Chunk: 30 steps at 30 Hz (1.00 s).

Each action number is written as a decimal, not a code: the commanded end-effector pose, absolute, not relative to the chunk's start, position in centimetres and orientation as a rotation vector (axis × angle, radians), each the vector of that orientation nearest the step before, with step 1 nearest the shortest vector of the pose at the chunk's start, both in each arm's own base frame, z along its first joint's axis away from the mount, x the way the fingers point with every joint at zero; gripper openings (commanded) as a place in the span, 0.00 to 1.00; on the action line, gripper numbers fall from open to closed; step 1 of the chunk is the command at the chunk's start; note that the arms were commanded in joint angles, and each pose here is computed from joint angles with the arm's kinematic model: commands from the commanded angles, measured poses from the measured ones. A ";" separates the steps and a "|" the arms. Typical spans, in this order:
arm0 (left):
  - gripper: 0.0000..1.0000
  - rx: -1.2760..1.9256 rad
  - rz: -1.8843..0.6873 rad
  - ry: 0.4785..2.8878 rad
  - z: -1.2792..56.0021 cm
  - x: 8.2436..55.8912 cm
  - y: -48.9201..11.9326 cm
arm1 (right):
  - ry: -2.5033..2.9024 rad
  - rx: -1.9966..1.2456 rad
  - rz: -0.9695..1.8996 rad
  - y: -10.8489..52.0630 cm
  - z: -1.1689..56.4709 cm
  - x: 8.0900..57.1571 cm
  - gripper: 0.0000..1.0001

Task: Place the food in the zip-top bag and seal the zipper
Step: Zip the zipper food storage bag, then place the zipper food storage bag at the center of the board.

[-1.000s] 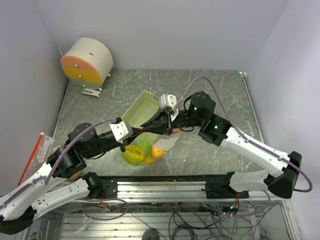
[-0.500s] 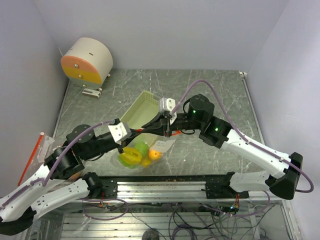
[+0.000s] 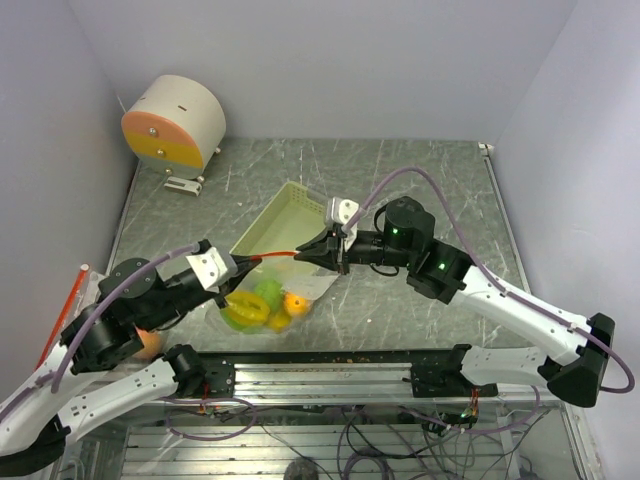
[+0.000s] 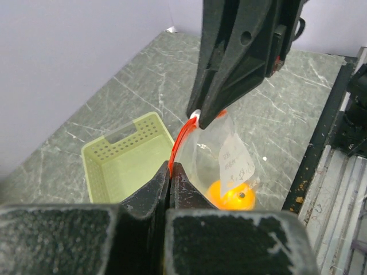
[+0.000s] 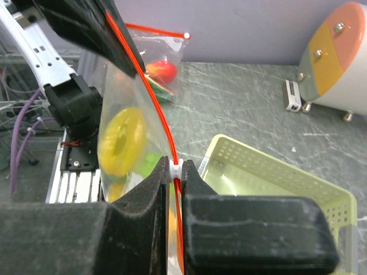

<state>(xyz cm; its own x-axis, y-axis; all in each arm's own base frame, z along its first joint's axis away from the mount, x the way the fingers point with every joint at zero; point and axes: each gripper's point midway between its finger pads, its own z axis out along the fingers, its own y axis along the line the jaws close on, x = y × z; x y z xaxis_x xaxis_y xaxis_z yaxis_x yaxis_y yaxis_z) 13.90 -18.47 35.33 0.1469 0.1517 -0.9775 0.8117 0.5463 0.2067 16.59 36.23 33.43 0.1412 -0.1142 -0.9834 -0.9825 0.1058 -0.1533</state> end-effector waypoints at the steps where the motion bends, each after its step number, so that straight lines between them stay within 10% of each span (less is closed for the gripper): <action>1: 0.07 0.764 -0.518 1.286 40.5 14.0 -15.2 | 1.325 -1.193 0.855 34.3 32.2 18.5 0.00; 27: 0.07 0.492 -0.303 1.328 42.6 15.8 -8.6 | 1.691 -0.836 0.454 29.2 26.5 25.5 0.00; 28: 0.07 0.495 -0.304 1.332 42.4 15.9 -8.8 | 1.692 -0.816 0.438 29.2 27.1 25.9 0.03; 30: 0.07 0.499 -0.303 1.340 42.1 16.1 -9.1 | 1.707 -0.793 0.428 29.4 27.4 26.4 0.40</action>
